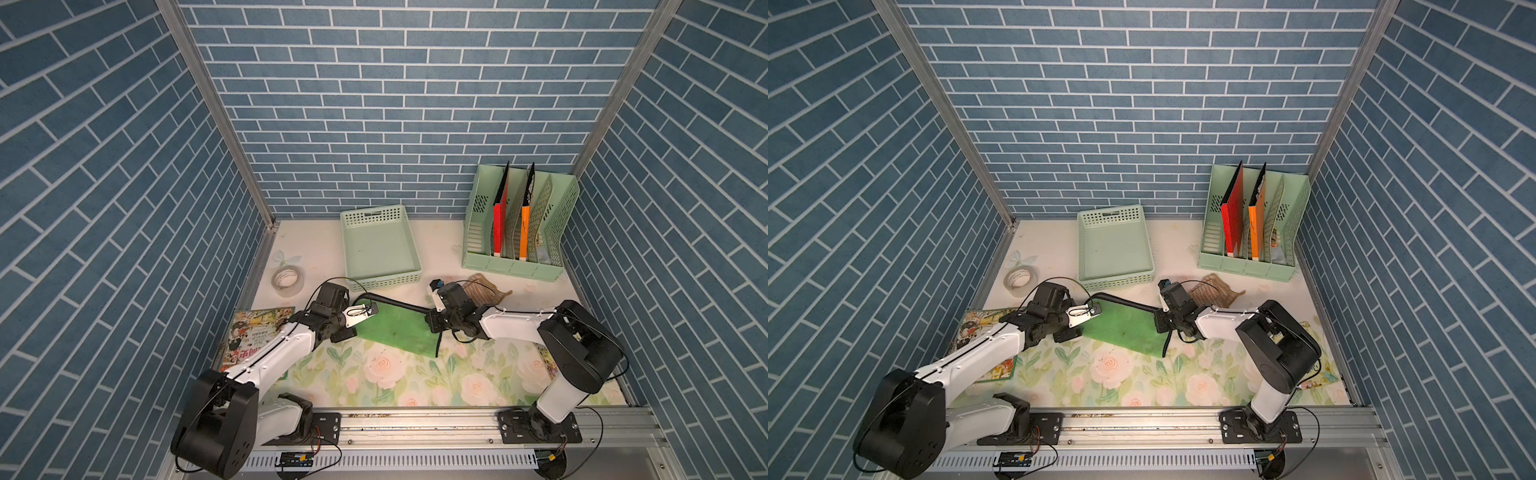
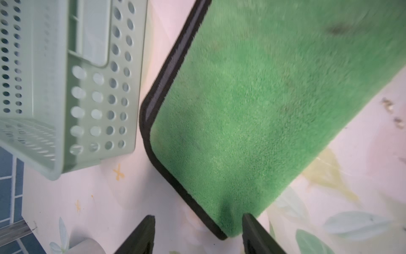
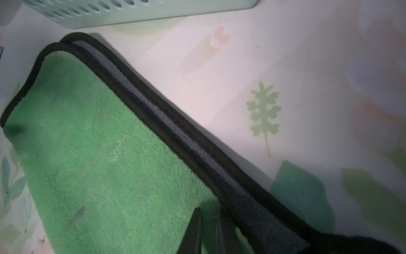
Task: Fold the square dishcloth
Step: Adjust the cleaning item at the center of the board, then fold the cleaning item at the center of the board.
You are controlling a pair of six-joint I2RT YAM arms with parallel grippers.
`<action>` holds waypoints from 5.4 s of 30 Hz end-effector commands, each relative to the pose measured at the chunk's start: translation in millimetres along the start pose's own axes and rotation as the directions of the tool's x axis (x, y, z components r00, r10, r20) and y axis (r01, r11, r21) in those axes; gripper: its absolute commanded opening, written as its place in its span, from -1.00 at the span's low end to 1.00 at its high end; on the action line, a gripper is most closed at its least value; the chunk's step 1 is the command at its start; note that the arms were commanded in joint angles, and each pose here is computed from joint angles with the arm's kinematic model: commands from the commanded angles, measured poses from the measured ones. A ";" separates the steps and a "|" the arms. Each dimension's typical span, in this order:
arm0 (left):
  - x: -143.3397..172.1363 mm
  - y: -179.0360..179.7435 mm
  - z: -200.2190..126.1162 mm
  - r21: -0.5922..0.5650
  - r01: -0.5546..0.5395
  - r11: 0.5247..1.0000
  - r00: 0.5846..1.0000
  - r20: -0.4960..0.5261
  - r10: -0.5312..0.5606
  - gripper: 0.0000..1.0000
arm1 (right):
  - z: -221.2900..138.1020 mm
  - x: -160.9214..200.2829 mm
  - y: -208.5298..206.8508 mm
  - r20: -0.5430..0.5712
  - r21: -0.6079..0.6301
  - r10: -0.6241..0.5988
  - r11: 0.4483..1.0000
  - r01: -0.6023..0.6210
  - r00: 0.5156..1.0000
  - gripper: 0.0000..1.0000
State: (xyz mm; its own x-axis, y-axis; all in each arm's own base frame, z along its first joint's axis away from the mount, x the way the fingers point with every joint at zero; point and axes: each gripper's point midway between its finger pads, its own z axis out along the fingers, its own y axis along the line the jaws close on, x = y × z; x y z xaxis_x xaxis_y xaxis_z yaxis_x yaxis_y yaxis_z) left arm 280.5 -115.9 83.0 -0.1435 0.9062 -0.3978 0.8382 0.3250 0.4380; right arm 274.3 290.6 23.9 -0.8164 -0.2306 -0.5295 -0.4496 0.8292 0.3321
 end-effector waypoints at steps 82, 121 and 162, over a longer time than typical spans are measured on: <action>-30.0 -202.5 0.1 0.369 -0.449 0.814 0.892 0.135 0.431 0.08 | 41.6 -28.8 30.8 -0.031 -0.222 0.086 0.971 -0.091 0.996 -0.85; -110.9 -152.2 -69.2 0.387 -0.382 0.839 0.920 0.244 0.306 -0.87 | -23.6 65.5 77.6 -0.056 -0.335 -0.032 0.942 0.012 0.998 -0.46; -143.4 -3.7 68.6 0.141 -0.072 0.987 0.995 0.074 0.062 0.12 | -122.2 16.2 30.9 0.304 -0.171 -0.046 0.980 0.102 0.952 0.24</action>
State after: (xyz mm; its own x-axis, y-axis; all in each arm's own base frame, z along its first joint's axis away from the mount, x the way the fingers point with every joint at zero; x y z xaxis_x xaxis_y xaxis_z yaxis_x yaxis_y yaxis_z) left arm 309.9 -264.3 63.6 -0.0407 0.9246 -0.3787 0.9579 0.1439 0.2483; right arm 200.6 246.5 123.6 -0.6518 -0.1105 -0.7503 -0.5833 0.7054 0.4027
